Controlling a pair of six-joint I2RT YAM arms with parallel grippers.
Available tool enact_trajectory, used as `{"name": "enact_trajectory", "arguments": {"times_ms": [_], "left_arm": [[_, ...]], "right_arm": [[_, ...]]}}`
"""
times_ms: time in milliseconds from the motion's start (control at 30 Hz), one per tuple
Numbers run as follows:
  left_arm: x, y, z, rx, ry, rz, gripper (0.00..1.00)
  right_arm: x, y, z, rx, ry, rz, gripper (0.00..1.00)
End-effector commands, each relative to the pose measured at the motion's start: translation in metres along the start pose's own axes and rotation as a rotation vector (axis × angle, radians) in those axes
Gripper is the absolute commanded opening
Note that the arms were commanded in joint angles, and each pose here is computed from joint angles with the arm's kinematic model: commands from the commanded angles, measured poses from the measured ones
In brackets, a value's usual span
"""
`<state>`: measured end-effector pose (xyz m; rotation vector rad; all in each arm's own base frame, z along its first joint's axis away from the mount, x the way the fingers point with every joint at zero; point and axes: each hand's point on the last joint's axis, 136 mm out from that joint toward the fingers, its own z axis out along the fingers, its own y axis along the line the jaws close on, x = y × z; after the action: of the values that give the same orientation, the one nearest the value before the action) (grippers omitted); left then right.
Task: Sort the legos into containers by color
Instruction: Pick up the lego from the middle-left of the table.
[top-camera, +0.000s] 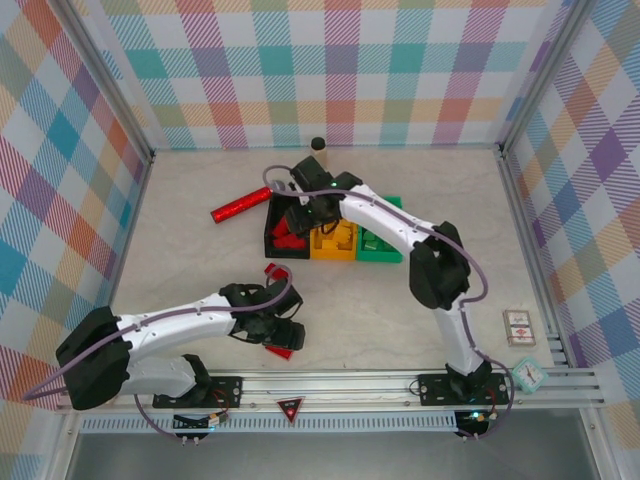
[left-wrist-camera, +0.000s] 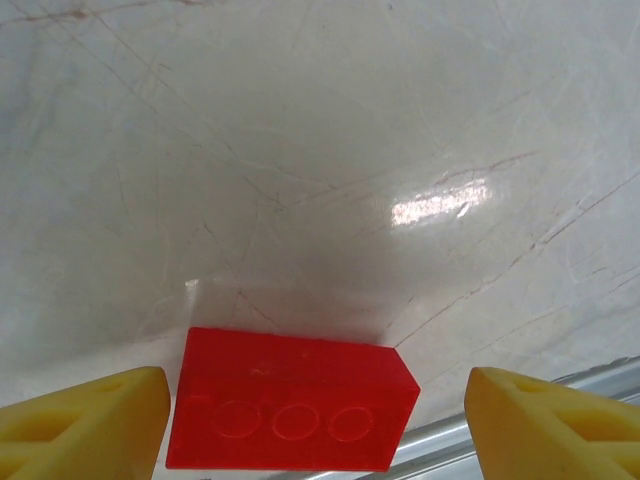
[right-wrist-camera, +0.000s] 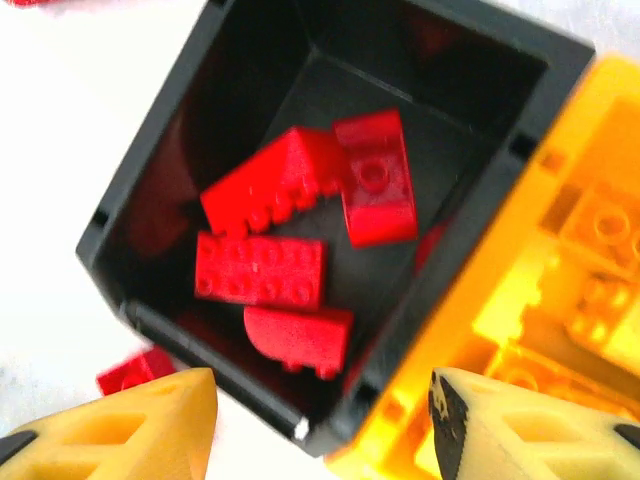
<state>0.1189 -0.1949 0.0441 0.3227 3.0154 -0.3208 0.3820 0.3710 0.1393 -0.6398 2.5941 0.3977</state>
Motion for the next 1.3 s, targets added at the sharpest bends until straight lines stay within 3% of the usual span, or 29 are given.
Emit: {"name": "enact_trajectory", "arguments": {"times_ms": [0, 233, 467, 767, 900, 1000, 1133, 1267], "left_arm": [[0.008, 0.013, -0.003, -0.093, 0.027, 0.005, 0.78], [0.016, 0.025, 0.002, -0.158, 0.052, 0.003, 0.78], [0.014, -0.003, 0.017, -0.103, 0.073, 0.039, 0.78], [0.018, 0.005, 0.032, -0.205, 0.115, 0.065, 0.75], [0.007, 0.001, 0.025, -0.209, 0.07, 0.06, 0.53], [-0.004, -0.001, 0.015, -0.247, 0.045, 0.064, 0.22], [-0.025, -0.007, 0.0, -0.288, -0.008, 0.079, 0.14], [-0.05, -0.012, -0.016, -0.305, -0.067, 0.085, 0.13]], "right_arm": [[-0.002, 0.011, -0.026, -0.043, -0.061, 0.0, 0.59], [0.025, 0.013, -0.036, -0.041, -0.04, -0.013, 0.6], [0.037, 0.011, -0.033, -0.033, -0.018, -0.008, 0.62], [0.049, 0.008, -0.027, -0.029, -0.001, 0.006, 0.63], [0.053, 0.007, -0.025, -0.028, 0.007, 0.011, 0.63], [0.057, 0.006, -0.025, -0.027, 0.01, 0.018, 0.63], [0.067, 0.004, -0.024, -0.032, 0.012, 0.04, 0.63], [0.077, -0.002, -0.029, -0.014, 0.014, 0.054, 0.63]]}}
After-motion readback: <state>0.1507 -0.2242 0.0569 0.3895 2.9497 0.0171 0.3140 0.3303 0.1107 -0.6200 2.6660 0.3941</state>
